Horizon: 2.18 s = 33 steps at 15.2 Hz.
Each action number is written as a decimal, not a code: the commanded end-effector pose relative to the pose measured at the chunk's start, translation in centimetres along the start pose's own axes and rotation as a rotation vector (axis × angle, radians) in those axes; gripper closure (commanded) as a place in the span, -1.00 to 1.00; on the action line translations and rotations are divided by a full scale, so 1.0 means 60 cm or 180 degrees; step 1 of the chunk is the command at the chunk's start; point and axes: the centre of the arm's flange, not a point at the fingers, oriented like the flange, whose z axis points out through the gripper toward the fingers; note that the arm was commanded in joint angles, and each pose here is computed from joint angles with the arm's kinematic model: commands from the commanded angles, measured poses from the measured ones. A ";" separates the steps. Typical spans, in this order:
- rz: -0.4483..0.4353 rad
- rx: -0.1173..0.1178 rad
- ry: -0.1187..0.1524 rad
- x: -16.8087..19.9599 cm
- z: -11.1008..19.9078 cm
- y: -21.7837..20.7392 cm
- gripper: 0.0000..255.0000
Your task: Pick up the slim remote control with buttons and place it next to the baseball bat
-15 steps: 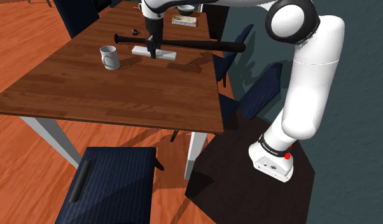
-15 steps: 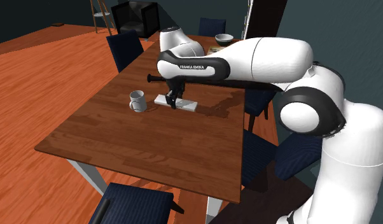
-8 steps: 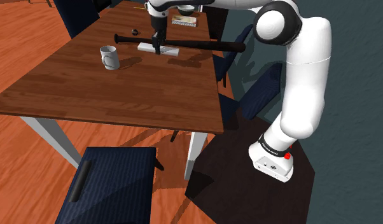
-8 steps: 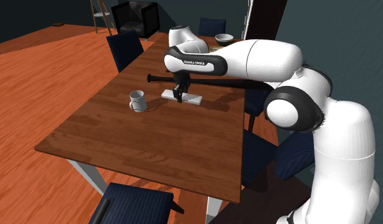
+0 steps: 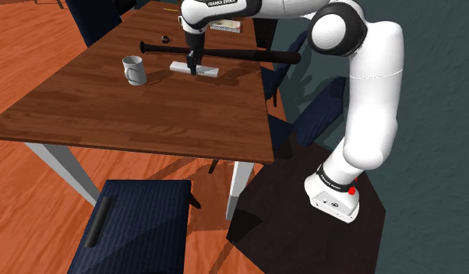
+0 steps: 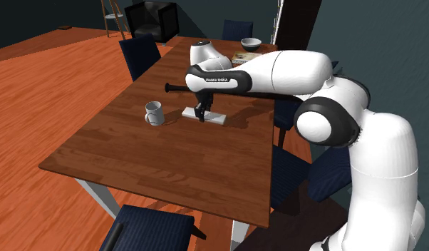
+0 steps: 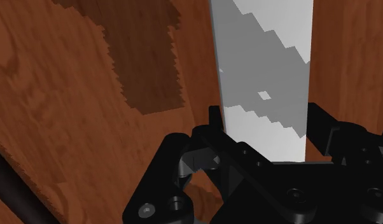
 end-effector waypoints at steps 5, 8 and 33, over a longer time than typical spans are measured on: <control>0.0000 -0.0002 0.0003 0.000 0.051 -0.001 1.00; 0.0000 -0.0002 0.0003 0.000 0.077 -0.001 1.00; 0.0000 -0.0002 0.0003 0.000 0.049 -0.002 -1.00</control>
